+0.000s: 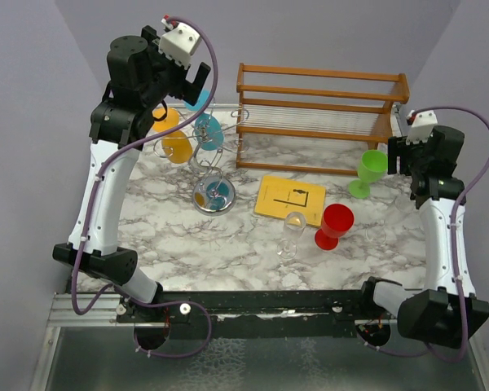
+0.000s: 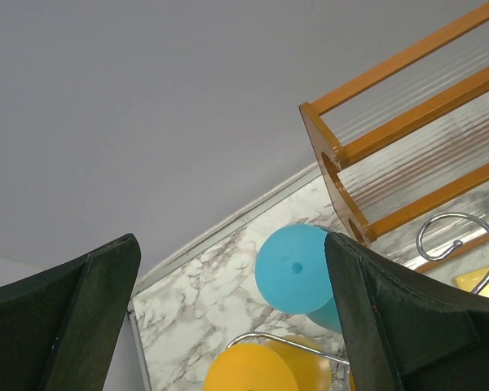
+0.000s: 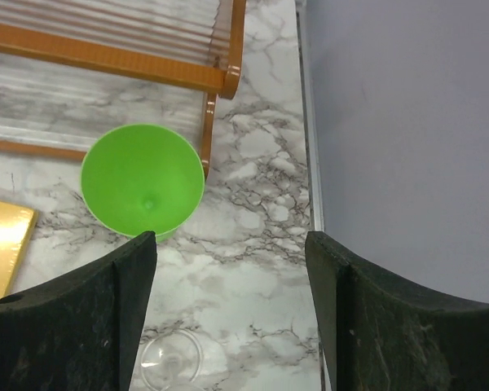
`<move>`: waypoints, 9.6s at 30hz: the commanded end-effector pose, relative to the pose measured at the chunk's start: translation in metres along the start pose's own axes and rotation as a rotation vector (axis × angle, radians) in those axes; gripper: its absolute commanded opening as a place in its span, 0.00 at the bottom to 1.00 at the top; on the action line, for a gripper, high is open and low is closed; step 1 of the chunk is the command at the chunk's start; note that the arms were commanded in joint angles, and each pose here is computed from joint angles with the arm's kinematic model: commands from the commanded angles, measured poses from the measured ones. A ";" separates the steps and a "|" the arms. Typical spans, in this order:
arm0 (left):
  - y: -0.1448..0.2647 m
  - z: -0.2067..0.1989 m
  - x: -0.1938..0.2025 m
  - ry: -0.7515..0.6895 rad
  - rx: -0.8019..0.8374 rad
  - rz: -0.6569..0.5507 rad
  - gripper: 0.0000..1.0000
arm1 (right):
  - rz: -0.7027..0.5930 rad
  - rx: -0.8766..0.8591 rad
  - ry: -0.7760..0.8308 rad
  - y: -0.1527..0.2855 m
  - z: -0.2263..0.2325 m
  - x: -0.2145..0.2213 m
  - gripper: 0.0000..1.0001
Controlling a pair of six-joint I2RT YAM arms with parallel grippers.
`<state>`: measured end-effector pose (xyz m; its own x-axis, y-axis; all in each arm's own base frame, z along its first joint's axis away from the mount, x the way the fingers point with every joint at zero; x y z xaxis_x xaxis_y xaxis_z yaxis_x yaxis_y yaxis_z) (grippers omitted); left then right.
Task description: Place the wine glass upside down on the wine glass rack
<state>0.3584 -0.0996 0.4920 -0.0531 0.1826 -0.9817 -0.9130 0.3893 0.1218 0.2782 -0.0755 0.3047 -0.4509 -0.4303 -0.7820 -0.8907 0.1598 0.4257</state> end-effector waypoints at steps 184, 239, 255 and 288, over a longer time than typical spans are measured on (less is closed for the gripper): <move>-0.071 -0.100 0.019 -0.545 -0.116 0.118 0.00 | -0.525 -0.842 0.120 -0.007 0.135 -0.080 1.00; -0.014 -0.103 0.042 -0.698 0.081 0.312 0.00 | -0.523 -0.831 0.116 -0.009 0.133 -0.076 1.00; -0.016 -0.124 0.039 -0.681 0.161 0.277 0.00 | -0.519 -0.818 0.115 -0.011 0.132 -0.075 1.00; -0.046 -0.126 0.046 -0.624 0.011 0.292 0.01 | -0.520 -0.826 0.106 -0.011 0.131 -0.074 1.00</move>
<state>0.3473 -0.2332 0.3980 -0.0551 0.8091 -0.5850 -0.8450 0.2743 0.4590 0.3120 0.0727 0.2947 -0.0008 -0.3602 -0.9329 -0.6319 -0.7228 0.2796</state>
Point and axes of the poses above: each gripper's point midway between its finger pads, its own y axis back along the fingers, its own z axis along the line the jaws close on, x = y × z, the point moved 7 cm from there along y, back along the fingers, and after that the axes turned 12 degrees about y, right-handed, at the moved point
